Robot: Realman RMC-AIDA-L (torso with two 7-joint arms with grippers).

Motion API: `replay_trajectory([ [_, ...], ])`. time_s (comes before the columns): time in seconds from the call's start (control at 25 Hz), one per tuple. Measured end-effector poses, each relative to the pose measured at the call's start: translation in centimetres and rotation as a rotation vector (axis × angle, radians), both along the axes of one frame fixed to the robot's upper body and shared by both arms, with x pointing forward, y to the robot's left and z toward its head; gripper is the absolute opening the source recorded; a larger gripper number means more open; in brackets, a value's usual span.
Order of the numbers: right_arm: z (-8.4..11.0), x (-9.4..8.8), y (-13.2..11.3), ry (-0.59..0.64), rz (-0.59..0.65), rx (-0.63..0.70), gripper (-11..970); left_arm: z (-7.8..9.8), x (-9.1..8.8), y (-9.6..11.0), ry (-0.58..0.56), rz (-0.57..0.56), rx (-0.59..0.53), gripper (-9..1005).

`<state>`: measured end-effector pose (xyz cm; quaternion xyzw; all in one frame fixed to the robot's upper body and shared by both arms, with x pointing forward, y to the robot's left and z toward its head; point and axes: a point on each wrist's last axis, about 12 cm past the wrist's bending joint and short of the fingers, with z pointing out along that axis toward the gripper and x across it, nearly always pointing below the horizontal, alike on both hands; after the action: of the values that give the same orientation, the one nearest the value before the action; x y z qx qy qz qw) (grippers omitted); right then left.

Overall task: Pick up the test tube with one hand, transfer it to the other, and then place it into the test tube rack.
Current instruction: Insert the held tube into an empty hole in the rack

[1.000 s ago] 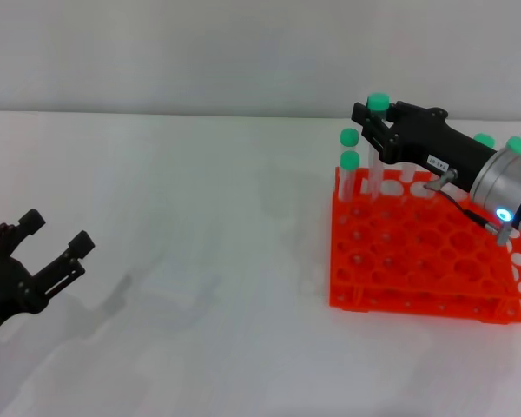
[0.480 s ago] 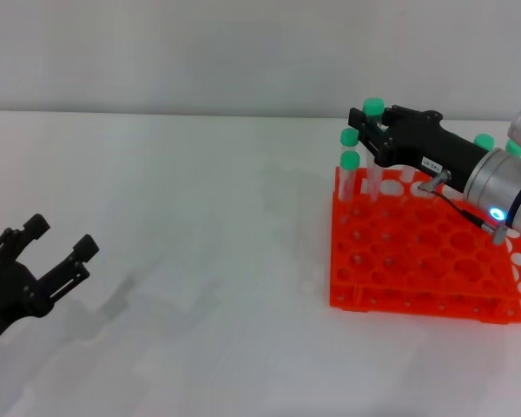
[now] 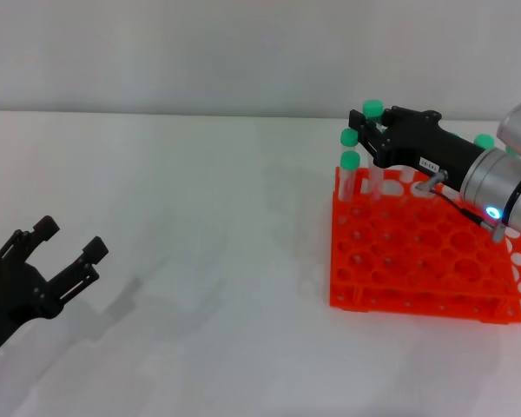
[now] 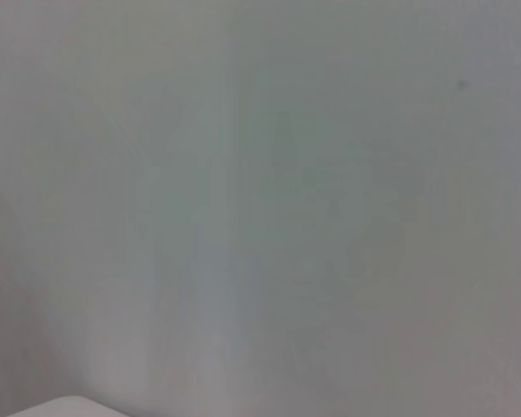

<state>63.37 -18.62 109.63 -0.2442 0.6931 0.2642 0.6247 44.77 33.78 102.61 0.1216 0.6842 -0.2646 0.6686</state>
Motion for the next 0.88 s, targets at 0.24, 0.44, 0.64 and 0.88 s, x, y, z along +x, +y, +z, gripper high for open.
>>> replay_trajectory([
  [0.24,0.14,0.28,0.19,-0.001,-0.002,-0.011,251,-0.01,-0.04,-0.04,0.0,-0.003,0.0,893],
  [0.44,-0.16,0.22,0.05,0.011,-0.008,-0.024,254,0.0,-0.07,-0.04,-0.001,-0.004,-0.001,893],
  [0.64,-0.52,-0.07,0.1,0.022,0.002,-0.032,256,0.05,0.02,-0.07,-0.003,-0.006,0.0,893],
  [0.88,-0.74,-0.16,-0.08,0.03,-0.006,-0.036,259,0.13,0.26,-0.08,-0.005,-0.009,0.003,893],
])
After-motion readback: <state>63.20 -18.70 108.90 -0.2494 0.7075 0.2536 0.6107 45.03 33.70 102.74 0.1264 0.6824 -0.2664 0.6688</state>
